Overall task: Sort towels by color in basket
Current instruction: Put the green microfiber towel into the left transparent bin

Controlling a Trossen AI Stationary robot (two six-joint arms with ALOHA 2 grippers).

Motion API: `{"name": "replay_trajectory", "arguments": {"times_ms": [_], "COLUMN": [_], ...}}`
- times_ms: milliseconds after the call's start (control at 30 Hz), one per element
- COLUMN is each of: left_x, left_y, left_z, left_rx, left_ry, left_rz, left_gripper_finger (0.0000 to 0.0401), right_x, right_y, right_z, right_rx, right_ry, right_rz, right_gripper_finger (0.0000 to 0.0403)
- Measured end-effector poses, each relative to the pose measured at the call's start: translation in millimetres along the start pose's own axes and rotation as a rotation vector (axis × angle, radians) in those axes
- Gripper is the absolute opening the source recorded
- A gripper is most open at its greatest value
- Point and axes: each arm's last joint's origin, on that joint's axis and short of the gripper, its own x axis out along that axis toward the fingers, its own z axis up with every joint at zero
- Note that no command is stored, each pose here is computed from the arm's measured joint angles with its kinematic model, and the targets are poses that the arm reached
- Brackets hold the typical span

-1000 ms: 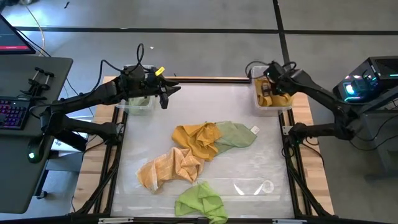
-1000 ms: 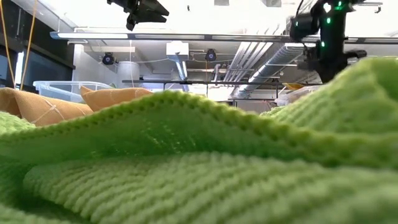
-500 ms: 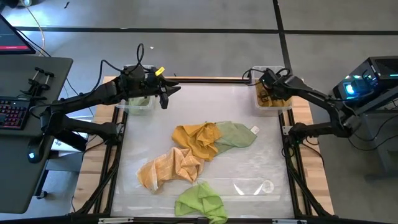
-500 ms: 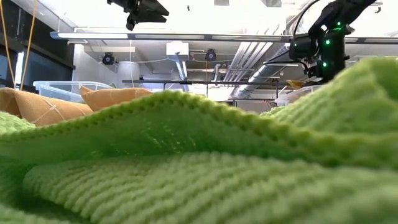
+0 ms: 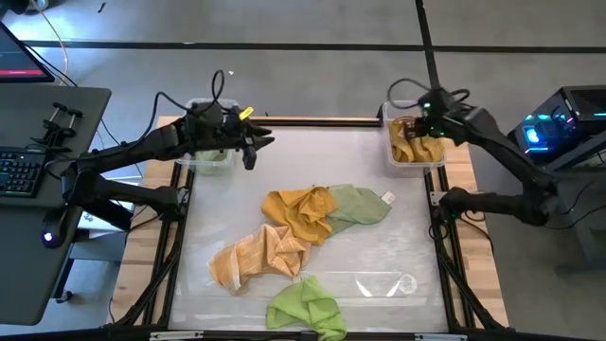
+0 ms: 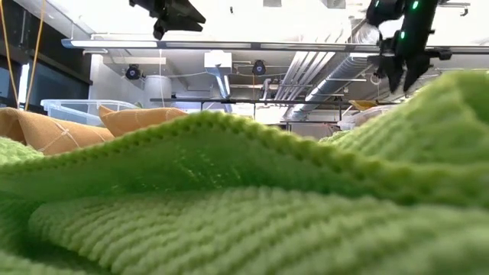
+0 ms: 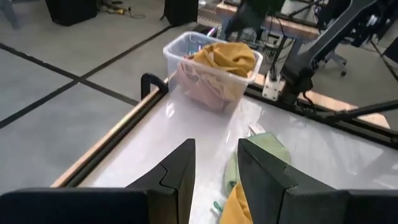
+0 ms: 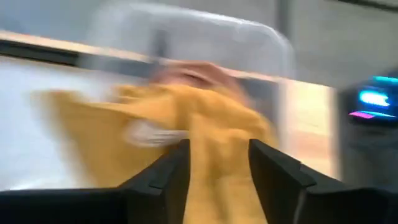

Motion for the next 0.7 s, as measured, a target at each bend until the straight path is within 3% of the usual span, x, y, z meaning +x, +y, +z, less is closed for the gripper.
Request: {"name": "replay_trajectory", "arguments": {"times_ms": [167,400,533,700], "left_x": [5.3,24.5,36.6,45.0], "left_y": [-7.8,-20.1,-25.4,-32.8], "left_z": [-5.2,-14.6,-21.1,-27.0], "left_rx": [0.043,0.090,0.099,0.113], "left_ry": [0.038,0.097,0.136,0.167], "left_rz": [0.014,-0.013,-0.030,-0.053], "left_gripper_finger": [0.0106,0.0106,0.0106,0.0106], "right_x": [-34.2,-68.6,-70.1,-48.0], "right_y": [8.3,55.5,94.0,143.9], "right_z": [-1.0,-26.9,-50.1,-78.4], "right_rx": [0.010,-0.276,-0.476,-0.721], "right_ry": [-0.118,-0.166,-0.084,0.059], "right_rz": [0.382,0.710,0.770,0.723], "right_gripper_finger": [0.0182,0.0179,0.0178,0.0178]}}
